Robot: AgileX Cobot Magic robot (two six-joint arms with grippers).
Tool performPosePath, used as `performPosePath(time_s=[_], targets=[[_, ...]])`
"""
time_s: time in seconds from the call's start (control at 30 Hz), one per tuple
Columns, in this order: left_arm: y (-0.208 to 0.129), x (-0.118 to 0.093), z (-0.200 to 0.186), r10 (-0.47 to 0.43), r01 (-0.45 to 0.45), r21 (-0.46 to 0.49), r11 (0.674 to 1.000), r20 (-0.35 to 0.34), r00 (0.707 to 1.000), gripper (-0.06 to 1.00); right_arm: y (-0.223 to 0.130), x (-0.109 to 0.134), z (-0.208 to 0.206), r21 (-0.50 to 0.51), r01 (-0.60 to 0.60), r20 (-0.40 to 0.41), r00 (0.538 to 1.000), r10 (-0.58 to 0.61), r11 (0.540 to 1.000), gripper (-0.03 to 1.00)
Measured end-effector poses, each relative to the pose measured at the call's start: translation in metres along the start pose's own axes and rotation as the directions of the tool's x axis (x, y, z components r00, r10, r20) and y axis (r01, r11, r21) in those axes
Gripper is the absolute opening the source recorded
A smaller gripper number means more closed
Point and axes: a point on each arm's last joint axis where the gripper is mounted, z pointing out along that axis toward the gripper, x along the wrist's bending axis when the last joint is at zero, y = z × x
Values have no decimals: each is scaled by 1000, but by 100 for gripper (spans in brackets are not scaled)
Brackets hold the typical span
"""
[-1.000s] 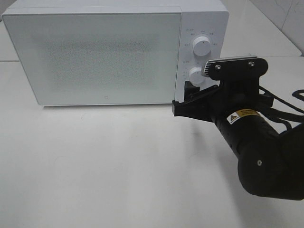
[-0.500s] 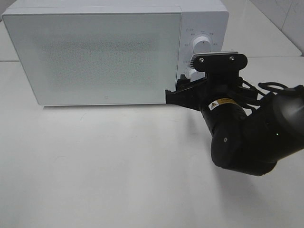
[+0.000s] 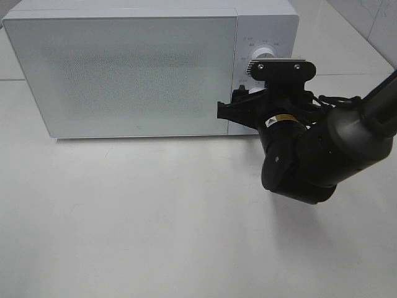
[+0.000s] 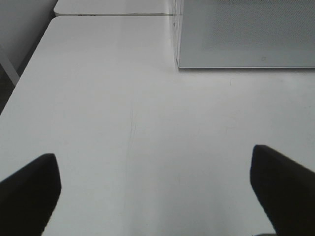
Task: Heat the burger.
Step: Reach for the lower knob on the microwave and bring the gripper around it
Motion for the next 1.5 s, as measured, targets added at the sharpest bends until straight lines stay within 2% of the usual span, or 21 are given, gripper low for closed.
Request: performPosePath(time_s=[0.63,0.7,0.8,0.87,0.9,0.97,1.5], targets=[[0,0,0,0,0,-1,1000,0,1000,97,-12,6,10,13,11,6,1000,-11,1000,73],[0,0,0,0,0,-1,1000,0,1000,97,-12,6,10,13,10,4,1000,-10,1000,68],[0,0,0,0,0,-1,1000,0,1000,97,-12,6,10,13,8,4,1000,-8,1000,66],[0,0,0,0,0,-1,1000,0,1000,97,-12,6,10,13,1,4,1000,-1,1000,58],[0,0,0,0,0,-1,1000,0,1000,97,-12,6,10,13,1,4,1000,-1,1000,58],[0,0,0,0,0,-1,1000,0,1000,97,-12,6,10,13,-4,4,1000,4,1000,46],[0,0,0,0,0,-1,1000,0,1000,97,-12,6,10,13,-27,4,1000,27,1000,46]])
